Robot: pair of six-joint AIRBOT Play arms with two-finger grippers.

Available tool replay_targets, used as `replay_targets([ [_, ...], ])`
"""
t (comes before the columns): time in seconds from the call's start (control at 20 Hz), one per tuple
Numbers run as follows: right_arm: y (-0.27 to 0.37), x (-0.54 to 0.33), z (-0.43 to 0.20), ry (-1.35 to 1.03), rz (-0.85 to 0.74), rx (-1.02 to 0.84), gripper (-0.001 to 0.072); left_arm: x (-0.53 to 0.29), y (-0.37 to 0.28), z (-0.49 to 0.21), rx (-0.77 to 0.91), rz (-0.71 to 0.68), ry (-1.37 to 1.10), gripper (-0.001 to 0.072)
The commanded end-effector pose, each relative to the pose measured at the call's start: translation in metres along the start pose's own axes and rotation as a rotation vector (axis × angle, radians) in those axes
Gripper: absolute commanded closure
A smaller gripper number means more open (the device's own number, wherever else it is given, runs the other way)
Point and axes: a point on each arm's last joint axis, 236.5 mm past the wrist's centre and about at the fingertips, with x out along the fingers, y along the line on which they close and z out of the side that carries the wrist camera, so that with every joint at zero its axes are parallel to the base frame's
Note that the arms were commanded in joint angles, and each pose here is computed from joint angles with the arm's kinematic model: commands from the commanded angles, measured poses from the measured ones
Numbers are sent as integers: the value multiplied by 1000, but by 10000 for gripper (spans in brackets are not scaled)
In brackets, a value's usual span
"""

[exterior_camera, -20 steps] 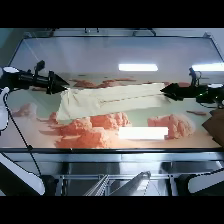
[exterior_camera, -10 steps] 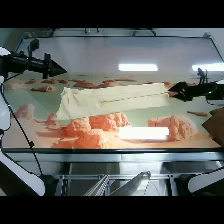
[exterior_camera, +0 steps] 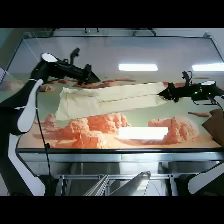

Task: Fold the shirts.

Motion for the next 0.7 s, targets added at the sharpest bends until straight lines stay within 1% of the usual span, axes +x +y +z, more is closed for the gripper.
replay_targets([
  [0.0, 35, -10, -9, 64, 113, -39, 699, 73, 4, -22, 44, 75, 45, 690],
  [0.1, 49, -31, -14, 83, 146, -61, 700, 107, 12, -53, 22, 122, 135, 690],
  [0.2, 66, -64, -8, 40, 156, -103, 700, 125, 19, -81, 11, 172, 226, 690],
  [0.3, 89, -99, -2, -24, 166, -178, 700, 136, 16, -96, 52, 206, 269, 690],
  [0.45, 123, -132, -10, -54, 193, -266, 701, 152, 0, -95, 98, 219, 265, 690],
  [0.55, 138, -140, -20, -37, 205, -300, 700, 164, -16, -92, 126, 200, 262, 690],
  [0.65, 149, -144, -30, -13, 219, -327, 700, 166, -51, -83, 178, 146, 238, 687],
])
